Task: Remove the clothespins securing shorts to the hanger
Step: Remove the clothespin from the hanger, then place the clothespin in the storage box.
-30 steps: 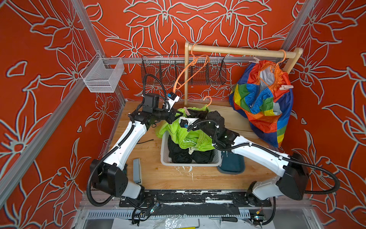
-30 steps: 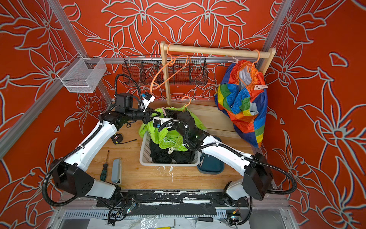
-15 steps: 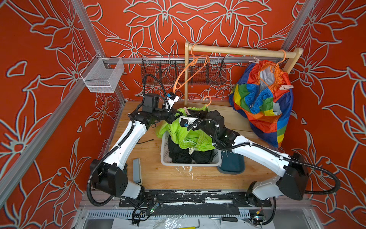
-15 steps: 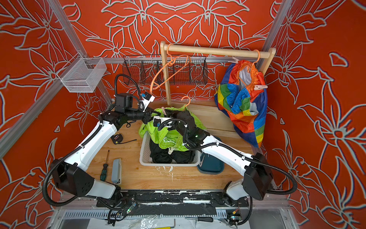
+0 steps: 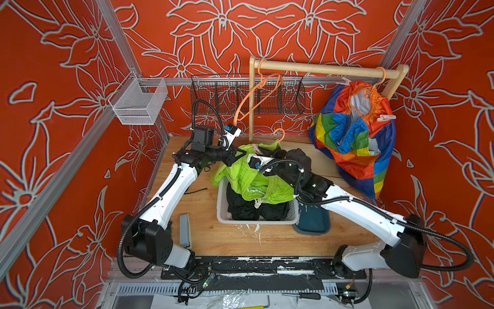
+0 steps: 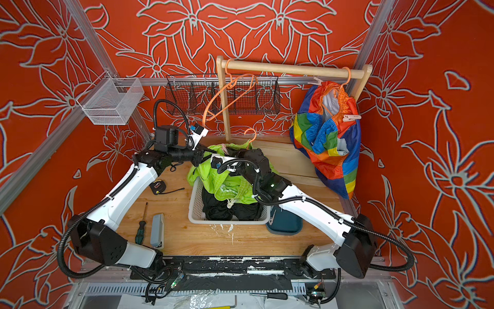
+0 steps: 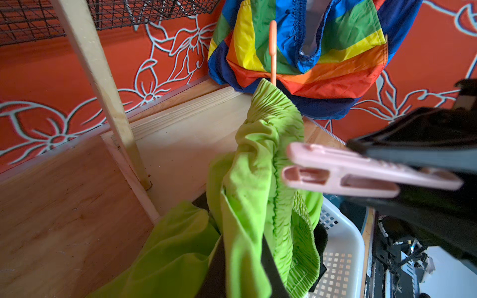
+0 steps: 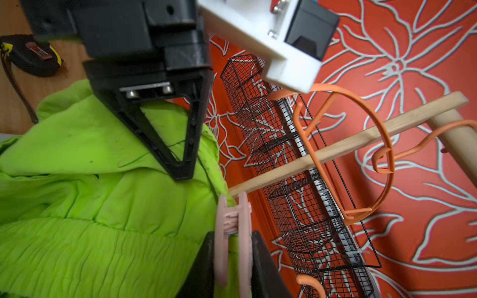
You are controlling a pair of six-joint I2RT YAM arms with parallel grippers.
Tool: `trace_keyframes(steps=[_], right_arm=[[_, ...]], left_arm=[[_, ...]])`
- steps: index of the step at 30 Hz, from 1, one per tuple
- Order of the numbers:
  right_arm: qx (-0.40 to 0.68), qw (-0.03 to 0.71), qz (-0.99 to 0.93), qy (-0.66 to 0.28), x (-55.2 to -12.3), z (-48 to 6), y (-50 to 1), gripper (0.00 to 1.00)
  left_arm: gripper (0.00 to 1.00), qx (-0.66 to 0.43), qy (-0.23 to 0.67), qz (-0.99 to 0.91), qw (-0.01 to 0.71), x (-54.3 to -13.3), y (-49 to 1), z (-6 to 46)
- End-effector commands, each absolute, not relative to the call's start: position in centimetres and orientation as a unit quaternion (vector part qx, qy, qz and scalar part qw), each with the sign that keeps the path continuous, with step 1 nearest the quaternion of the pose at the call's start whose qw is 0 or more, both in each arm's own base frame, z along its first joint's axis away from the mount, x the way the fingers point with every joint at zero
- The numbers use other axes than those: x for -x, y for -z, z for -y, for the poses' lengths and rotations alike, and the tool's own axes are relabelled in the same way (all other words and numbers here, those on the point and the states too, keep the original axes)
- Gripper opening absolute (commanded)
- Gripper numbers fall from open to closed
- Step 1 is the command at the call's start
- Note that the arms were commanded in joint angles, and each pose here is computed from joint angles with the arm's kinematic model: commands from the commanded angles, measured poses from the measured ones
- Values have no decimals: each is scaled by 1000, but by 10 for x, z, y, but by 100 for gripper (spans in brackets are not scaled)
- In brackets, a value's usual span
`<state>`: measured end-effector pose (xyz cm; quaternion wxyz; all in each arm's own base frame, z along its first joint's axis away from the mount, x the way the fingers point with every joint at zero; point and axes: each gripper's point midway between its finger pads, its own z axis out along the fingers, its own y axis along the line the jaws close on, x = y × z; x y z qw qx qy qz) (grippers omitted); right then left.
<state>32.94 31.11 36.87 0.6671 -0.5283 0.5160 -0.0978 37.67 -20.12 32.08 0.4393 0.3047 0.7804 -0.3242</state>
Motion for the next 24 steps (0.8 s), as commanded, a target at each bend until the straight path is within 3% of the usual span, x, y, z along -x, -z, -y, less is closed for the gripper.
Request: trace_keyframes(steps=[1,13,18,24], right_arm=[[488,683,-537,83,-319,-293,-383,10],[225,678,-688,128,-300,-135,-373,10],[83,630,-762,123,-290,-72,-332,11],[-3,553,-828,94,-275,-53,-269,11]], left_arm=[[0,-312,322,-765,462,-378,-333,201],[0,-311,293,-766,481,-377,-338,193],[0,-293,249,-762,521,-379,-352,176],[0,-235,174,-741,604,-383,-379,138]])
